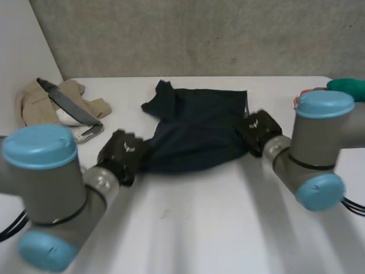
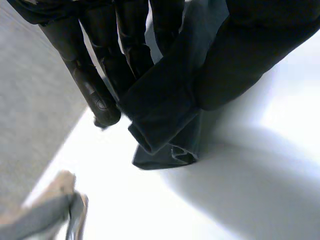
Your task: Fold the laundry.
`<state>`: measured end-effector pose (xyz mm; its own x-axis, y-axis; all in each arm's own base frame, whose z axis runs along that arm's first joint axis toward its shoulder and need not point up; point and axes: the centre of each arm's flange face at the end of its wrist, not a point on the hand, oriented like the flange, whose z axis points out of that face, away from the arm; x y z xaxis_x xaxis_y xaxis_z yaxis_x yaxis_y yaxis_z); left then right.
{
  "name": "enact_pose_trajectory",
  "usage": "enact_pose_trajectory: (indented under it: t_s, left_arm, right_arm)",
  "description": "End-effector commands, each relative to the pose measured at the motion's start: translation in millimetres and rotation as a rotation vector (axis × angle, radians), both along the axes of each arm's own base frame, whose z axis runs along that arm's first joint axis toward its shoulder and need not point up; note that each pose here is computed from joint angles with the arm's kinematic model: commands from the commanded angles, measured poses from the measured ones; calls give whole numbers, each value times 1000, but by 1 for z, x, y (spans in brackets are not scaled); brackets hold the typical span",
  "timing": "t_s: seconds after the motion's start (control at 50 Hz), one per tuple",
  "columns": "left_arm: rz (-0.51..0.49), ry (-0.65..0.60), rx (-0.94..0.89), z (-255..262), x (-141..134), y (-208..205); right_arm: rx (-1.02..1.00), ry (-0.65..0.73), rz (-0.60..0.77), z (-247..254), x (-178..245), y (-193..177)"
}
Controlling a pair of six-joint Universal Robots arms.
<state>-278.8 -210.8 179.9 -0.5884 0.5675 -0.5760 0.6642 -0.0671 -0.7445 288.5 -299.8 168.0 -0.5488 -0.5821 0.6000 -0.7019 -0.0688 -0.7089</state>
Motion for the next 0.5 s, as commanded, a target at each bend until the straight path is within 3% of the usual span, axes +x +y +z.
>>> enact_pose_trajectory:
  t_s: [0.02,0.12,0.22,0.3,0.4,0.5]
  left_arm:
    - [-53,-218,217,23,40,82]
    - [-202,-350,421,29,54,142]
    - [-252,-305,385,37,43,139]
    - [-224,-201,226,41,19,99]
    - [-121,-57,-11,44,-9,15]
    - [-97,7,-149,37,-35,-39]
  right_arm:
    - [229,161,26,46,-44,92]
    - [240,309,92,55,-71,131]
    - [247,369,129,47,-77,142]
    - [232,289,103,49,-71,132]
    - [125,98,-10,30,-45,66]
    - [-31,23,-104,30,-33,22]
